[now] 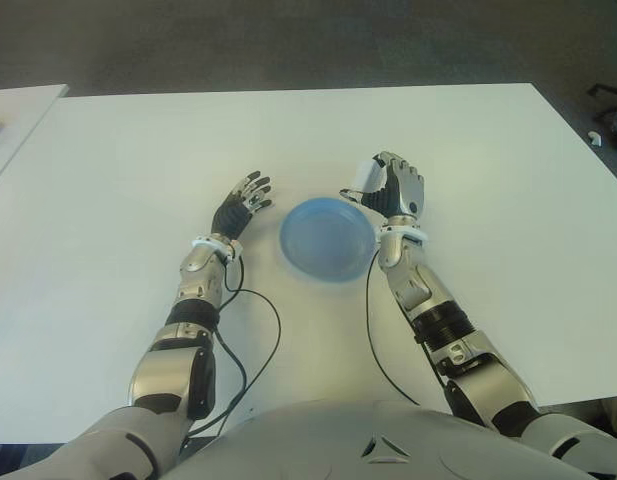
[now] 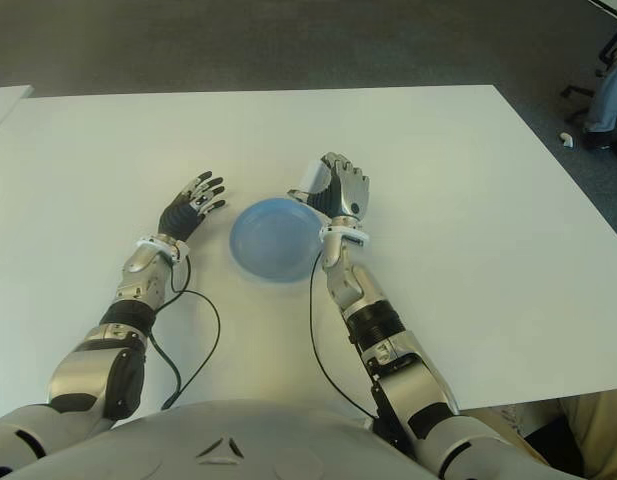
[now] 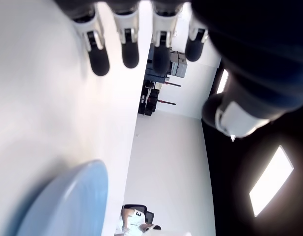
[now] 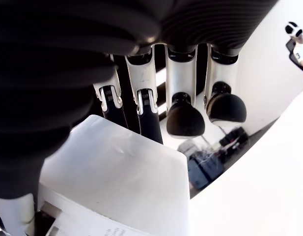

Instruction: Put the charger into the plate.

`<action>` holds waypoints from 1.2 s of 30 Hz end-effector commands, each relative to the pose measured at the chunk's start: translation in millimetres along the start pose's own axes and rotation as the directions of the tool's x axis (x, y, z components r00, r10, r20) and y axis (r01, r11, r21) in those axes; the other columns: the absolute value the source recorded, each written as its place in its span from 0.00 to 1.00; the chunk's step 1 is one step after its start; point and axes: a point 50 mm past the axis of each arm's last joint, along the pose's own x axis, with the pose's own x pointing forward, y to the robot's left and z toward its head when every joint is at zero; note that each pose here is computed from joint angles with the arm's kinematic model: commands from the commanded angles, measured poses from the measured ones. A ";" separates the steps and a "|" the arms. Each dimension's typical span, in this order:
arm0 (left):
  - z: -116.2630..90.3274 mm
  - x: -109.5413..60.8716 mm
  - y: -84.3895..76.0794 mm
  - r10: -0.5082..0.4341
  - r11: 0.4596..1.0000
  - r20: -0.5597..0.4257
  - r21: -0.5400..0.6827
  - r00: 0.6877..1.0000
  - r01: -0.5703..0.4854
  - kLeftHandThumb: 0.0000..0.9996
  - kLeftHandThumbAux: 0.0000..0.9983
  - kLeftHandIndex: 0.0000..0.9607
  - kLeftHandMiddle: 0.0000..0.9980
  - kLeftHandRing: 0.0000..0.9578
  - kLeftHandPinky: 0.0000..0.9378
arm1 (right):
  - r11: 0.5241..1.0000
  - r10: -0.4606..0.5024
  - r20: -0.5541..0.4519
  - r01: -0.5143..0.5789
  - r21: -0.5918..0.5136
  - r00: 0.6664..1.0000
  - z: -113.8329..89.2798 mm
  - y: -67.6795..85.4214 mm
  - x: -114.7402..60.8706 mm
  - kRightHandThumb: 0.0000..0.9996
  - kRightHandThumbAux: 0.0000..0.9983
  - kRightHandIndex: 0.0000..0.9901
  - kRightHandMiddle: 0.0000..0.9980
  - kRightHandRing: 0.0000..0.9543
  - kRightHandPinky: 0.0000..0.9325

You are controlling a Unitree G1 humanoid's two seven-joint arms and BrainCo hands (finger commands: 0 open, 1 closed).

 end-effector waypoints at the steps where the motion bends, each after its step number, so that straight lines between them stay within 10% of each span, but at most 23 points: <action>1: -11.6 -3.5 -1.5 0.015 1.000 -0.054 -0.013 0.998 -0.015 0.00 0.63 0.10 0.13 0.10 0.10 | 0.997 0.069 0.047 -0.070 0.019 0.996 0.7 0.0 -1.1 0.86 0.68 0.40 0.55 0.89 0.91; 36: -12.2 -0.9 -7.3 0.020 1.000 -0.053 0.015 0.998 -0.019 0.00 0.61 0.10 0.13 0.11 0.10 | 0.888 0.422 0.234 -0.451 0.089 0.876 14.6 15.5 -3.9 0.86 0.68 0.41 0.54 0.86 0.84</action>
